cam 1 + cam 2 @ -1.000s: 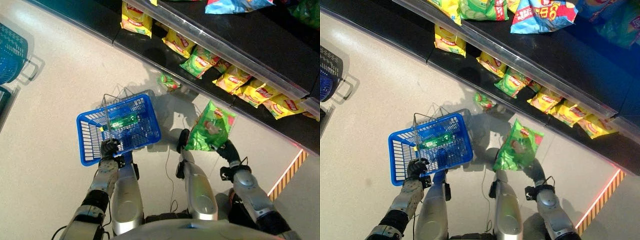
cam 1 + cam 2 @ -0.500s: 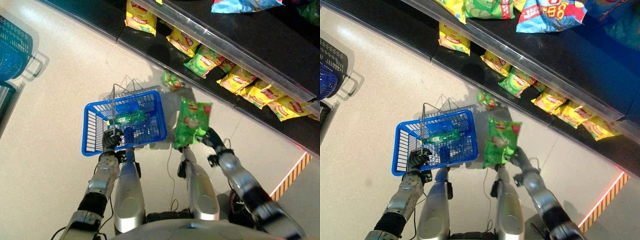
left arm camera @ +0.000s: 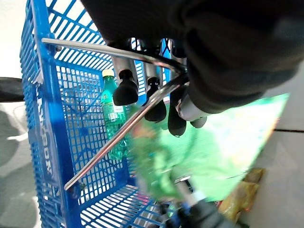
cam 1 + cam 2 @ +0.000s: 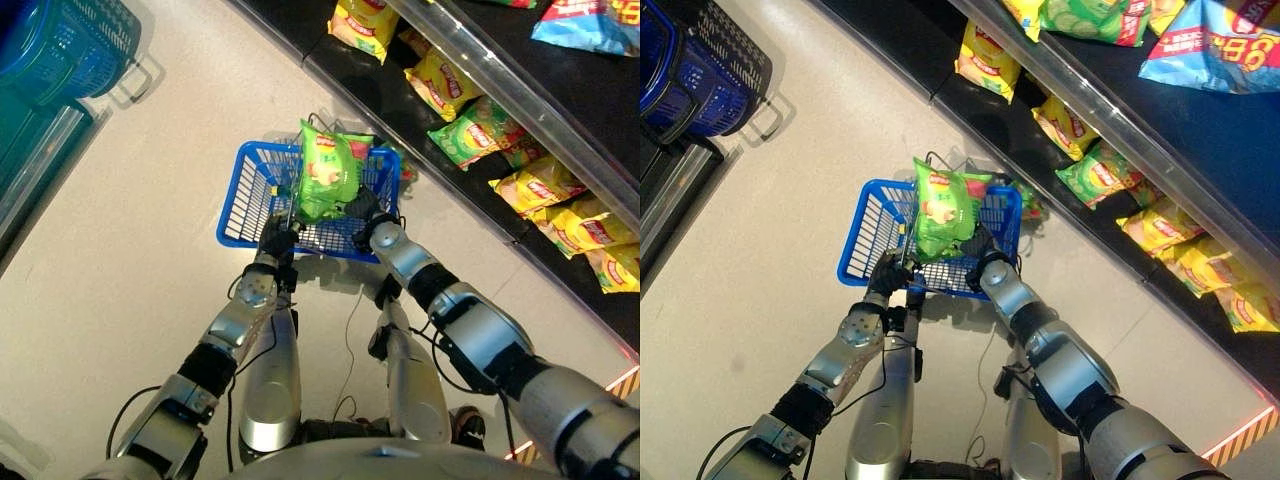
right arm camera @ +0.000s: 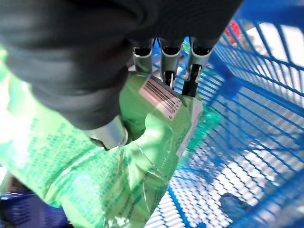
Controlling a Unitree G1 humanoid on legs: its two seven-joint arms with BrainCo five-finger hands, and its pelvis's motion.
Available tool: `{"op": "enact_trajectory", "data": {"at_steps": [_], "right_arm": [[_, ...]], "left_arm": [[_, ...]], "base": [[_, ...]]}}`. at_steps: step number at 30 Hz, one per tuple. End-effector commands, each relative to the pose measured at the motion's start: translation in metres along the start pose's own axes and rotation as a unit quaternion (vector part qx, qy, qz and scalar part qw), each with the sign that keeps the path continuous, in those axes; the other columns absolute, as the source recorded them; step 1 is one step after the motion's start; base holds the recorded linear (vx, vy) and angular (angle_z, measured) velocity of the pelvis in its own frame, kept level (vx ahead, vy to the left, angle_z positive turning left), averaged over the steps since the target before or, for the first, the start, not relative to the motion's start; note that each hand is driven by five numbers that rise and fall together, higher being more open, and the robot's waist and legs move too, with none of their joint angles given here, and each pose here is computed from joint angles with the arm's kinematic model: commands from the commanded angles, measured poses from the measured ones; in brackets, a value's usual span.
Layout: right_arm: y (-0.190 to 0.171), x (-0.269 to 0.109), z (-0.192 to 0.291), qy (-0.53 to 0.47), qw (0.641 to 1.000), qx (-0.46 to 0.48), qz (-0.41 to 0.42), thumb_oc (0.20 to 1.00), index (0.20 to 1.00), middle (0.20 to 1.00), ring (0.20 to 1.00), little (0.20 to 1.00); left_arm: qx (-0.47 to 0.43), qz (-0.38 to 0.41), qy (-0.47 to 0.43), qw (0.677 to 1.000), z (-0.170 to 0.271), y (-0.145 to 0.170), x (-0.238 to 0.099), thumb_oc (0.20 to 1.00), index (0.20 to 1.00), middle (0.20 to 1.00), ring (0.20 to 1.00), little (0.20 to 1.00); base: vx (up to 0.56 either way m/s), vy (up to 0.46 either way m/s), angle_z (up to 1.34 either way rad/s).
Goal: Pick up the snacks into the basket
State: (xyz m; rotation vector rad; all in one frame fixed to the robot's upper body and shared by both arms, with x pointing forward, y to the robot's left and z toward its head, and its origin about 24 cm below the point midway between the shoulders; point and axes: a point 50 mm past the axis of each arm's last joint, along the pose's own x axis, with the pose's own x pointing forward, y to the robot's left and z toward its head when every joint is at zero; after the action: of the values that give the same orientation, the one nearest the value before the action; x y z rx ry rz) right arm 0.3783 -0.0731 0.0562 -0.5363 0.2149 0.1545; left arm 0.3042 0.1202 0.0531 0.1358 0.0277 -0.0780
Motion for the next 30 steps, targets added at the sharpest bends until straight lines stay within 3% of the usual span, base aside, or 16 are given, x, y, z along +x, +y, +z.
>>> {"op": "enact_trajectory", "data": {"at_steps": [1, 7, 8, 9, 16, 25, 27, 30], "right_arm": [[-0.012, 0.003, -0.018, 0.056, 0.996, -0.064, -0.017, 0.200, 0.200, 0.200, 0.200, 0.200], [-0.035, 0.000, -0.045, 0.101, 0.983, -0.147, -0.042, 0.200, 0.200, 0.200, 0.200, 0.200], [-0.037, 0.000, -0.048, 0.107, 0.981, -0.156, -0.043, 0.809, 0.809, 0.809, 0.809, 0.809], [-0.041, -0.002, -0.054, 0.116, 0.979, -0.159, -0.048, 1.000, 1.000, 1.000, 1.000, 1.000], [-0.046, -0.004, -0.064, 0.132, 0.981, -0.132, -0.061, 1.000, 1.000, 1.000, 1.000, 1.000], [-0.040, -0.006, -0.061, 0.106, 0.991, -0.004, -0.084, 1.000, 1.000, 1.000, 1.000, 1.000], [-0.034, -0.001, -0.027, 0.041, 0.994, 0.052, -0.086, 1.000, 1.000, 1.000, 1.000, 1.000], [-0.029, -0.003, -0.013, 0.004, 0.991, 0.095, -0.090, 1.000, 1.000, 1.000, 1.000, 1.000]], "left_arm": [[-0.081, -0.119, -0.220, 0.965, 0.098, -0.050, -0.014, 0.200, 0.200, 0.200, 0.200, 0.200], [-0.091, -0.148, -0.249, 0.953, 0.115, -0.062, -0.017, 0.200, 0.200, 0.200, 0.200, 0.200], [-0.091, -0.150, -0.253, 0.951, 0.117, -0.063, -0.017, 0.200, 0.200, 0.200, 0.200, 0.200], [-0.089, -0.151, -0.259, 0.950, 0.120, -0.064, -0.017, 0.200, 0.200, 0.200, 0.200, 0.200], [-0.094, -0.143, -0.260, 0.950, 0.124, -0.064, -0.013, 0.200, 0.200, 0.200, 0.200, 0.200], [-0.102, -0.090, -0.221, 0.966, 0.107, -0.050, -0.004, 0.200, 0.200, 0.200, 0.200, 0.200], [-0.099, -0.041, -0.176, 0.979, 0.087, -0.035, 0.007, 0.200, 0.200, 0.200, 0.200, 0.200], [-0.093, 0.007, -0.114, 0.989, 0.057, -0.023, 0.012, 0.200, 0.200, 0.200, 0.200, 0.200]], "base": [[-0.01, 0.003, 0.15], [-0.01, 0.008, 0.22], [-0.01, 0.011, 0.14], [0.00, 0.012, 0.20], [0.00, 0.012, 0.07], [0.00, 0.000, 0.00], [0.00, 0.000, 0.00], [0.00, 0.000, 0.00]]}}
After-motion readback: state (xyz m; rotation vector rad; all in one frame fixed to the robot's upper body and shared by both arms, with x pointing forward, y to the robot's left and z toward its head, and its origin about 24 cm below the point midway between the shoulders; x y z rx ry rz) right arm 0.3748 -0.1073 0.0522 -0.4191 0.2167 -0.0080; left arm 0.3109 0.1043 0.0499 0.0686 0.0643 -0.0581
